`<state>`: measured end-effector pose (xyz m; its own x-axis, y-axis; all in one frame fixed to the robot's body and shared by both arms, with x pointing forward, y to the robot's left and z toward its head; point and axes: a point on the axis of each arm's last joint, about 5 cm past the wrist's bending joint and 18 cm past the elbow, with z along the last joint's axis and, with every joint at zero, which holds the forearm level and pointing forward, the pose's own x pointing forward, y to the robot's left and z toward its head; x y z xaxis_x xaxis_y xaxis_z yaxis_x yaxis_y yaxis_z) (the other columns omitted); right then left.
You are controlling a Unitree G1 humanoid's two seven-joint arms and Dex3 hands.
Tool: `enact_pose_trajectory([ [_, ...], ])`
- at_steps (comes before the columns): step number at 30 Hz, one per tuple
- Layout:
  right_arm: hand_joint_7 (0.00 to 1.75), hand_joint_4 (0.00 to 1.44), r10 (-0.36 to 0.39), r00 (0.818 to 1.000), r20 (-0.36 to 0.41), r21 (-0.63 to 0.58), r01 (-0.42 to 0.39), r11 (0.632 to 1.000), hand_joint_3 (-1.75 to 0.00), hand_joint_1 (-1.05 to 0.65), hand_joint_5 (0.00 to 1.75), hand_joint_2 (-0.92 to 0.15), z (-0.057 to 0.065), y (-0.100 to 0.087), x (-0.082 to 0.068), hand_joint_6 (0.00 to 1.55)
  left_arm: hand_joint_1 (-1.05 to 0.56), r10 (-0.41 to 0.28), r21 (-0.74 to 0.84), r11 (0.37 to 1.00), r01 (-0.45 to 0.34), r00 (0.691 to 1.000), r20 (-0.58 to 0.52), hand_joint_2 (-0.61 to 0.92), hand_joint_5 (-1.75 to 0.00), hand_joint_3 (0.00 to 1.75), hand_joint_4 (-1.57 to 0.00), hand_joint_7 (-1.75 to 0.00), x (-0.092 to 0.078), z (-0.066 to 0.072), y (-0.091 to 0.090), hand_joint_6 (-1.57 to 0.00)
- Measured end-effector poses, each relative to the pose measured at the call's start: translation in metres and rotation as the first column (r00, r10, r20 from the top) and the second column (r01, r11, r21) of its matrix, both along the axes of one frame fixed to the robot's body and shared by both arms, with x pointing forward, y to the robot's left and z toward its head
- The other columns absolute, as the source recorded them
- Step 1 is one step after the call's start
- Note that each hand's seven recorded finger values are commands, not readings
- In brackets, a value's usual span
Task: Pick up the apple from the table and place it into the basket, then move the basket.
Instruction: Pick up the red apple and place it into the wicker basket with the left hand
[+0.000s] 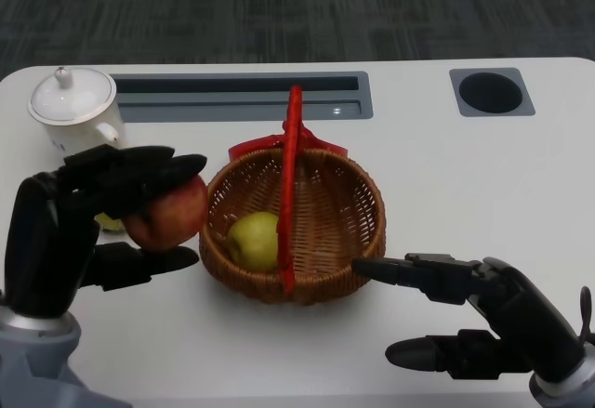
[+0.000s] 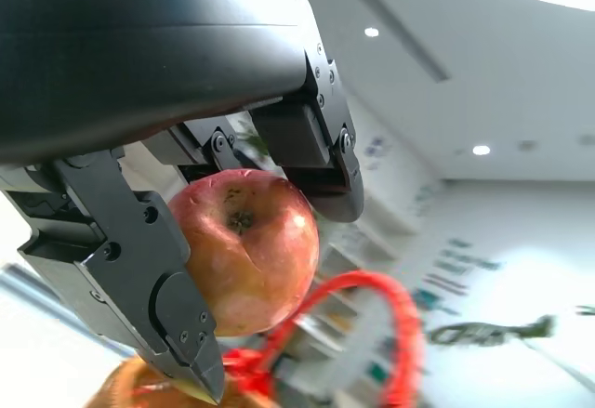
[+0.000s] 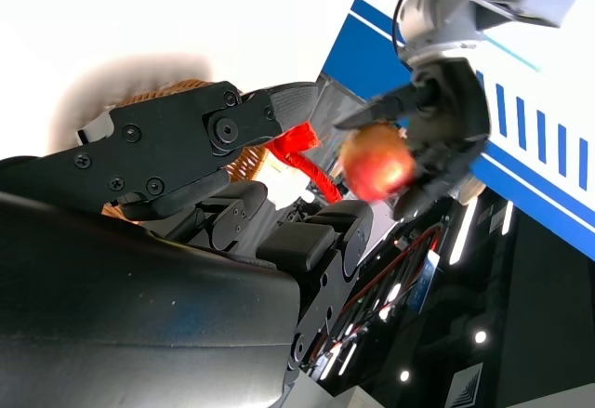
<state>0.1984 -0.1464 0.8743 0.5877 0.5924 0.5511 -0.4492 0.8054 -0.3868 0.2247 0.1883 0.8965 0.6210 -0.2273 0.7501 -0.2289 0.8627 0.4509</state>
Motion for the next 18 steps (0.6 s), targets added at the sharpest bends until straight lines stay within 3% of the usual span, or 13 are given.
enact_pose_trajectory([
  [9, 0.01, 0.74, 0.004, 1.000, 0.003, 0.001, -0.004, 1.000, -0.06, -0.40, 0.01, -0.92, -0.002, 0.000, 0.000, 0.64, -0.13, -0.103, -0.017, 0.995, 0.103, 0.994, -0.025, 0.64, -0.10, 0.00, -1.41, 0.00, 0.003, 0.011, -0.019, -1.29],
  [18, 0.01, 0.75, 0.006, 1.000, 0.010, 0.009, -0.006, 1.000, -0.06, -0.41, 0.01, -0.92, -0.002, 0.002, 0.000, 0.65, -0.04, -0.178, 0.003, 0.984, 0.180, 0.978, -0.111, 0.67, -0.06, 0.01, -1.39, 0.00, 0.023, 0.011, -0.033, -1.26],
])
